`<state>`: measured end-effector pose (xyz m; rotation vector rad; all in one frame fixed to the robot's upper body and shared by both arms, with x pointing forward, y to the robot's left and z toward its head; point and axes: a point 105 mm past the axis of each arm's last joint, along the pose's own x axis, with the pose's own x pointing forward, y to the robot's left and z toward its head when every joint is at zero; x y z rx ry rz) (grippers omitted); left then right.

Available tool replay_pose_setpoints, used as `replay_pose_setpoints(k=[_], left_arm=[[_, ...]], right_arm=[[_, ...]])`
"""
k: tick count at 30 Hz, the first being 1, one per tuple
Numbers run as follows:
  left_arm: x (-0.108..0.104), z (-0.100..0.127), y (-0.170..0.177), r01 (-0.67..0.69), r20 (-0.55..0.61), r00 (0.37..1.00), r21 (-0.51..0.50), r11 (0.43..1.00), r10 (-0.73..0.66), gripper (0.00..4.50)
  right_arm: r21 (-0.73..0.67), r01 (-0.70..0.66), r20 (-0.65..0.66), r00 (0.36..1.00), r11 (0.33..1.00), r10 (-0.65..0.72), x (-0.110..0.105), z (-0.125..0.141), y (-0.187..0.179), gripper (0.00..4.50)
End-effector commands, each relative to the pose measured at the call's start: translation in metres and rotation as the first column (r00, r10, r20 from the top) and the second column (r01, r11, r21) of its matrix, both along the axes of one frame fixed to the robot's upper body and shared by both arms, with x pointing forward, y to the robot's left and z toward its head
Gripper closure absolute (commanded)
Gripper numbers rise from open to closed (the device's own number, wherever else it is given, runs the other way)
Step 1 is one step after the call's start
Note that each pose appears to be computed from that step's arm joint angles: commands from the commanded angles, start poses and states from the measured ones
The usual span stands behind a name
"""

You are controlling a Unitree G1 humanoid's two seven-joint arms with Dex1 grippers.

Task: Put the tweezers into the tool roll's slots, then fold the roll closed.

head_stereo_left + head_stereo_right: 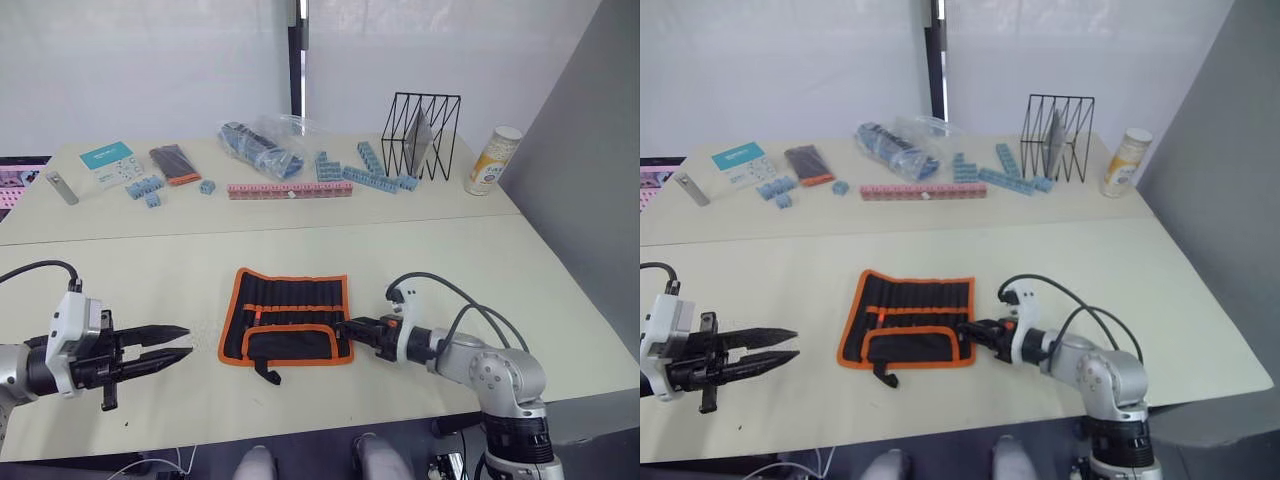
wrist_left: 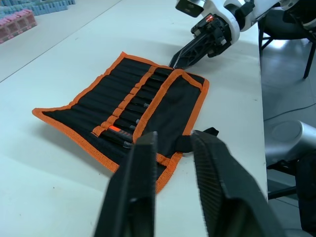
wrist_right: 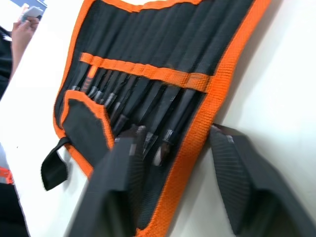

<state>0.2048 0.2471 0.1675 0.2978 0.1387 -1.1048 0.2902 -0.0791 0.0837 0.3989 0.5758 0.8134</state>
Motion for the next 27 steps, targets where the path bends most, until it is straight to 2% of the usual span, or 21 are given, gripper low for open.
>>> replay_pose_setpoints(k=[1, 3, 6, 21, 27], left_arm=[[0.002, 0.004, -0.002, 0.008, 0.046, 0.999, 0.012, 1.0, -0.008, 1.66], [0.003, 0.002, -0.002, 0.009, 0.05, 0.999, 0.012, 1.0, -0.009, 1.01], [0.006, 0.0, -0.003, -0.001, 0.055, 0.998, 0.013, 1.0, 0.0, 0.03], [0.008, -0.009, -0.004, 0.011, 0.02, 1.0, 0.037, 0.999, -0.011, 0.03], [0.008, -0.011, -0.001, 0.006, 0.017, 1.0, 0.041, 0.999, -0.007, 0.03]], right_arm=[[0.023, -0.004, -0.006, 1.0, 1.0, 0.004, -0.001, 0.001, 0.004, 3.82], [0.036, 0.009, 0.004, 1.0, 0.999, -0.009, 0.001, 0.004, 0.003, 4.49], [0.04, 0.029, 0.05, 0.998, 0.999, -0.031, 0.006, 0.013, -0.003, 4.5], [0.117, 0.066, 0.157, 0.984, 0.991, -0.084, 0.023, 0.062, -0.016, 4.5], [0.107, 0.013, 0.157, 0.987, 0.994, -0.03, 0.015, 0.066, 0.006, 4.5]])
